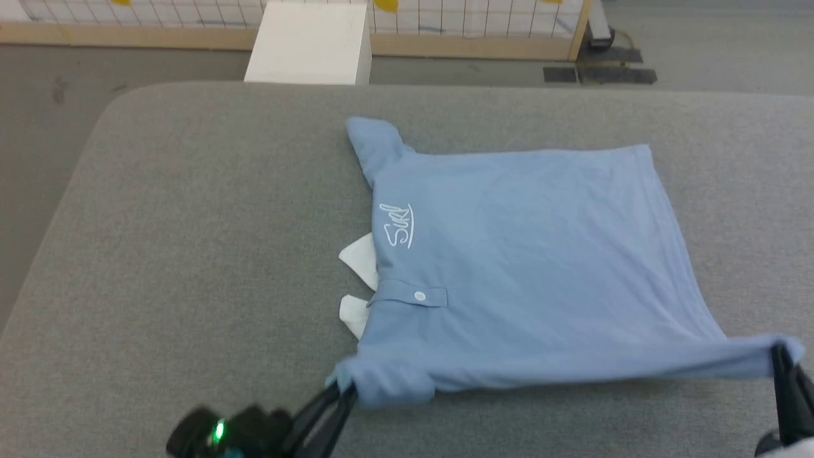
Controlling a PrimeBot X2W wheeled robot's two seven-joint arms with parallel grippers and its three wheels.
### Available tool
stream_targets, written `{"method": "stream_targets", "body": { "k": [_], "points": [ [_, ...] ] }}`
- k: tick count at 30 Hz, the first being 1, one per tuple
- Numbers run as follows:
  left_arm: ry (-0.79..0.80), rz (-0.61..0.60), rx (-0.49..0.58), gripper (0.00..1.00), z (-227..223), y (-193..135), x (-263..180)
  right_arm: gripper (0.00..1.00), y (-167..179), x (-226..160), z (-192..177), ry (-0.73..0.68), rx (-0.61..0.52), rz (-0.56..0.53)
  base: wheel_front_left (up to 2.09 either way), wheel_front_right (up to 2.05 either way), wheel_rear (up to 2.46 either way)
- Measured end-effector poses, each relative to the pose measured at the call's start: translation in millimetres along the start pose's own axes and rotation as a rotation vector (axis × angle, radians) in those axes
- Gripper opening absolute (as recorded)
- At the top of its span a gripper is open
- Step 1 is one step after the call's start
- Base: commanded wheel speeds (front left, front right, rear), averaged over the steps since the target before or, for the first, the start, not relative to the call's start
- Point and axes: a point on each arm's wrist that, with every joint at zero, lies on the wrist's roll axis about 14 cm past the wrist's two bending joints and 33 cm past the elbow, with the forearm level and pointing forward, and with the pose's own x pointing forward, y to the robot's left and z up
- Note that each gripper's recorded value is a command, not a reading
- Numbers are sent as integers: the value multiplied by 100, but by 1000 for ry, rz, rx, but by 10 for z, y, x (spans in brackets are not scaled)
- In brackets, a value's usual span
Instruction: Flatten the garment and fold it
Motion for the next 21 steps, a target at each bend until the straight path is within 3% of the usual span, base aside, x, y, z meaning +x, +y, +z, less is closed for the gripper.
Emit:
{"method": "stream_targets", "body": {
  "k": [8, 21],
  "points": [
    [8, -72, 109, 0, 91, 248, 522, 0, 200, 473, 127, -9, -70, 35, 0, 0, 0],
    [105, -91, 67, 0, -312, 645, 1154, 0, 197, 1181, -315, 170, -190, 78, 0, 0, 0]
  ]
}}
